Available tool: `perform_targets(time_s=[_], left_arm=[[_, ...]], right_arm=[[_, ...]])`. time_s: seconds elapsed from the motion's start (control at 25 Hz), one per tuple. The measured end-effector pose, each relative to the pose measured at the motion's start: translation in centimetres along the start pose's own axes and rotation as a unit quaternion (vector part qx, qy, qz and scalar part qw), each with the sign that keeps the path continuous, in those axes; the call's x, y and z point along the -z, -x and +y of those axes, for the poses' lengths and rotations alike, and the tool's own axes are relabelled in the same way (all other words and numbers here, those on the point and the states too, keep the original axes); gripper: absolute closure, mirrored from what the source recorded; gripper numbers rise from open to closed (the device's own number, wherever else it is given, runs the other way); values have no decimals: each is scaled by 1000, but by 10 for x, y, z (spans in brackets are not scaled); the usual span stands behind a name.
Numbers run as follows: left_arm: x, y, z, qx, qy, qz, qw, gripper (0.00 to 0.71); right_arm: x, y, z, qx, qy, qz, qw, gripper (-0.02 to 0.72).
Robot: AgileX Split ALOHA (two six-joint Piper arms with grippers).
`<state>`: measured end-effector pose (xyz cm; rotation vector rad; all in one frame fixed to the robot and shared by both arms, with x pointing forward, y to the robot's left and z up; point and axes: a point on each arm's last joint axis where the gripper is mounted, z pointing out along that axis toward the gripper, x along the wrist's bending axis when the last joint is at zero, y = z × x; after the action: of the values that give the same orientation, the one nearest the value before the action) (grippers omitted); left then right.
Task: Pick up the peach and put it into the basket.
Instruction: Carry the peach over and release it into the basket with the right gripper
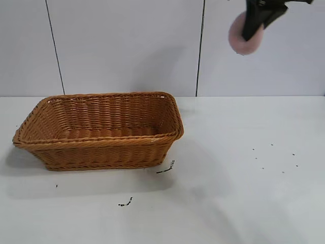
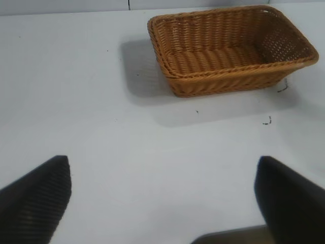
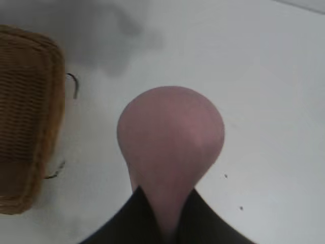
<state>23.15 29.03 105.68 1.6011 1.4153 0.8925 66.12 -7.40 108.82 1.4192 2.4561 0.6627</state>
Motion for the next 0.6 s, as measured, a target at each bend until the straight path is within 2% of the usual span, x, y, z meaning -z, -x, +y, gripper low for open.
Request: perform_targets(time_s=[0.12, 0.24, 0.48, 0.6], left_arm=[[0, 0, 0, 0, 0, 0, 1000, 16], [0, 0, 0, 0, 0, 0, 1000, 16], [0, 0, 0, 0, 0, 0, 1000, 16], [0, 0, 0, 0, 0, 0, 1000, 16]], right_arm=[[-18, -47, 2, 38, 7, 28, 999, 715], [-53, -73, -2, 59, 2, 40, 997, 716], [-131, -84, -23, 69, -43, 39, 996, 717], [-152, -84, -31, 69, -61, 38, 995, 708]])
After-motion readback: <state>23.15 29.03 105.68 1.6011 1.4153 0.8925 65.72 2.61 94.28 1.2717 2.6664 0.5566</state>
